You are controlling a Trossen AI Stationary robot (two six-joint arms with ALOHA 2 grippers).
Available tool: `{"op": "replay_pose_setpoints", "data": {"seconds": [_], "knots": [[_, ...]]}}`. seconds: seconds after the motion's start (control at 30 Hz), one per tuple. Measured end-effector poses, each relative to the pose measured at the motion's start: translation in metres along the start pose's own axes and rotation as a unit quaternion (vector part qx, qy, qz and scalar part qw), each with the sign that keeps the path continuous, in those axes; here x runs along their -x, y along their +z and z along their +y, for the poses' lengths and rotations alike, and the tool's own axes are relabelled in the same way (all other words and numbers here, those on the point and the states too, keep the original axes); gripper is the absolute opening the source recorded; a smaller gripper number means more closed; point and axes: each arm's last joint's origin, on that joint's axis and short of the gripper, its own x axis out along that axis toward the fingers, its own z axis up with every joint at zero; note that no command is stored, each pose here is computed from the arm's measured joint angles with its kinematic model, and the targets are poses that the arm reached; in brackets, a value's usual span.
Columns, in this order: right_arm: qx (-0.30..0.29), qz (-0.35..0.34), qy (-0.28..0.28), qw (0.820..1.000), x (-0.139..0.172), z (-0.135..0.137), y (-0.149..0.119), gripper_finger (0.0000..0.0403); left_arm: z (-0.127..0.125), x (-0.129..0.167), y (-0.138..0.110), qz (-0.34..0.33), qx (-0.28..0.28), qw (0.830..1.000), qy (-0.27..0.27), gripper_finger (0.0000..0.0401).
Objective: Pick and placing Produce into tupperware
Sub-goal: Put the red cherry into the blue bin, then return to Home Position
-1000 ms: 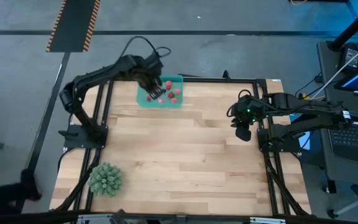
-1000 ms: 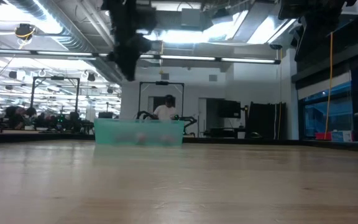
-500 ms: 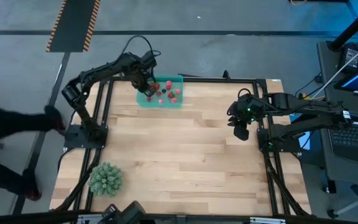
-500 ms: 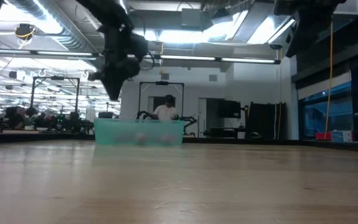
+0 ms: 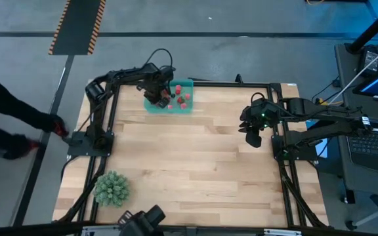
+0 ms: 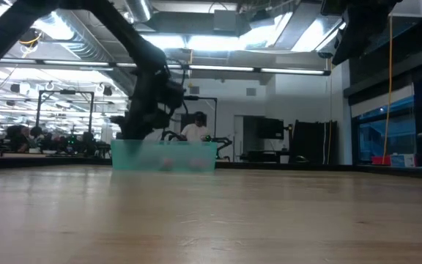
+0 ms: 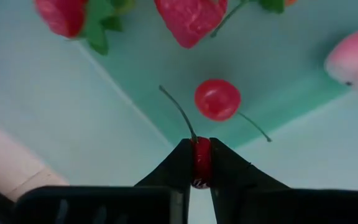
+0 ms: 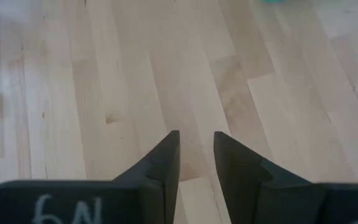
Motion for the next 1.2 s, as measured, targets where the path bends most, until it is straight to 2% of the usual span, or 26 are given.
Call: {"op": "replay_pose_setpoints", "data": {"seconds": [0.17, 0.4, 0.7, 0.87, 1.07, 1.2], "knots": [[0.001, 0.0, 0.0, 1.0, 0.0, 0.0, 0.0, 0.01, -0.002, -0.017, 0.005, 0.025, -0.013, 1.0, 0.005, 0.005], [0.002, 0.001, 0.0, 1.0, 0.0, 0.0, 0.0, 0.01, -0.003, -0.019, 0.009, 0.015, -0.015, 1.0, -0.001, 0.0073], [0.002, 0.003, -0.001, 1.0, 0.0, 0.0, -0.001, 0.01, -0.004, -0.004, 0.015, 0.001, -0.015, 1.0, -0.004, 0.0154], [0.002, 0.005, -0.001, 1.0, 0.0, 0.0, -0.001, 0.01, -0.002, 0.02, 0.014, 0.028, -0.016, 0.999, 0.002, 0.0174], [0.003, 0.003, -0.001, 1.0, 0.0, 0.0, -0.001, 0.01, -0.004, 0.07, 0.004, 0.072, -0.026, 0.997, 0.011, 0.017], [0.002, 0.001, 0.0, 1.0, 0.0, 0.0, 0.0, 0.01, -0.013, 0.1, -0.011, 0.026, -0.045, 0.999, -0.013, 0.0164]]}}
